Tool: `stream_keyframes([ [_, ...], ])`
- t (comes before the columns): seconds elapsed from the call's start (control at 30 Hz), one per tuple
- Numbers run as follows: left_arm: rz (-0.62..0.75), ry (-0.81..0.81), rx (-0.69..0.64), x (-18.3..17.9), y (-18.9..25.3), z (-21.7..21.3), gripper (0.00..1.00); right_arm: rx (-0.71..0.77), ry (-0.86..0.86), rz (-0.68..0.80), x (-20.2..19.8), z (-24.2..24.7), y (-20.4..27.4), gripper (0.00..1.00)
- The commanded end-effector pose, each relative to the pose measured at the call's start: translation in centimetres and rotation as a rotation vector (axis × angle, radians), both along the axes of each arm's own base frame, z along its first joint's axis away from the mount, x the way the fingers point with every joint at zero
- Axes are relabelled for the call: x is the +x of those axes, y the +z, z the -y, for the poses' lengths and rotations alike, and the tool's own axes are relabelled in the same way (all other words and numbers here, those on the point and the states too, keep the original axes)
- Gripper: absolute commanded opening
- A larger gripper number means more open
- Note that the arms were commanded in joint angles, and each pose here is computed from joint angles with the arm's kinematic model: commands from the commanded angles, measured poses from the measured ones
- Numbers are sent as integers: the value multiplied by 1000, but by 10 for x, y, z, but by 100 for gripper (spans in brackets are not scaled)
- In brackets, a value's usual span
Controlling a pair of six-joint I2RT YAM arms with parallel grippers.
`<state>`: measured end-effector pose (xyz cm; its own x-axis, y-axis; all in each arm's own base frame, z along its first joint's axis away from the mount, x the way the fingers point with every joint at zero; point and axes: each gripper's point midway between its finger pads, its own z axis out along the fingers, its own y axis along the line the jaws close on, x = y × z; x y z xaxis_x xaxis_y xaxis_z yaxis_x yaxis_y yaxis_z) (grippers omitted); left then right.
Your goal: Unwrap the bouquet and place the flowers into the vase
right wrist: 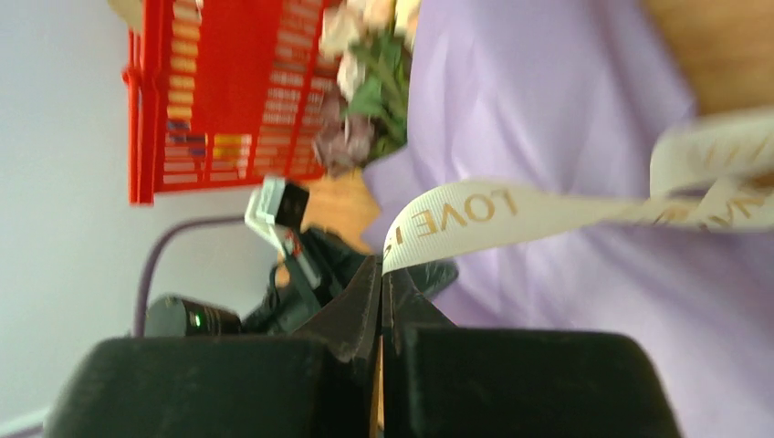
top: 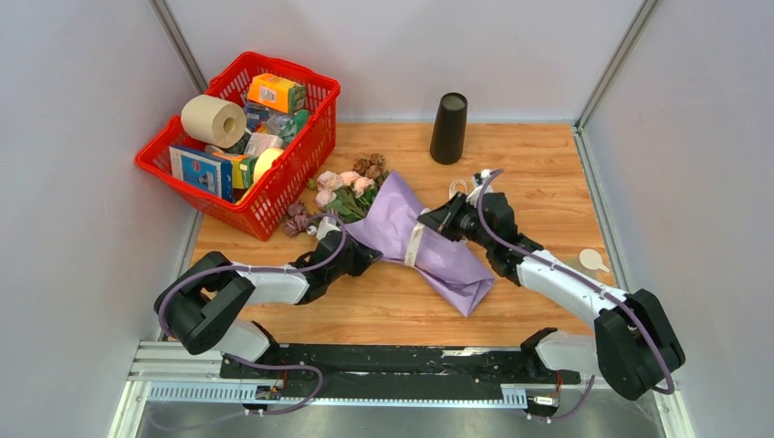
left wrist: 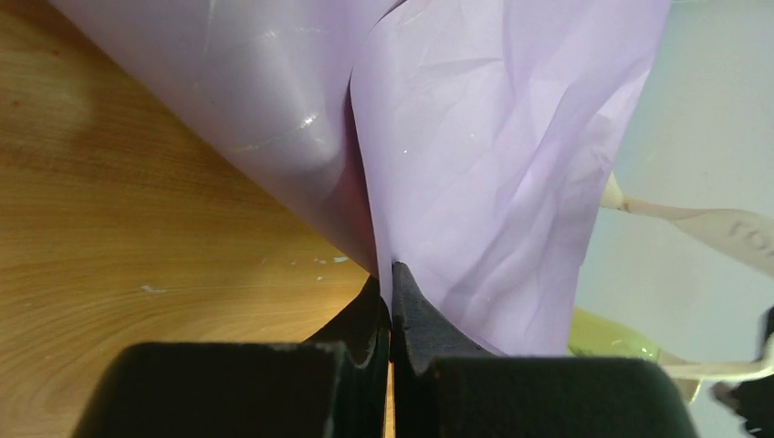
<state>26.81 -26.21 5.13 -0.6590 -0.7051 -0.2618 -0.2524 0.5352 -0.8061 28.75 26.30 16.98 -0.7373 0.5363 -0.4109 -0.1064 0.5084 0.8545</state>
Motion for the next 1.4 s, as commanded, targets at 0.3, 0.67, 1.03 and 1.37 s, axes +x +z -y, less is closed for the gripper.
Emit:
stream_keyframes([
  [0.3,67,56,91,7,7,-23,0,-110,-263,164,68,93,63,0],
  [0.67,80,35,134,10,5,-22,0,-173,-407,470,91,147,188,0],
  [1.03,98,-31,156,14,7,-10,0,-303,-677,715,96,223,310,1],
  [1.37,98,-83,158,14,3,0,0,-481,-958,923,100,302,422,2],
])
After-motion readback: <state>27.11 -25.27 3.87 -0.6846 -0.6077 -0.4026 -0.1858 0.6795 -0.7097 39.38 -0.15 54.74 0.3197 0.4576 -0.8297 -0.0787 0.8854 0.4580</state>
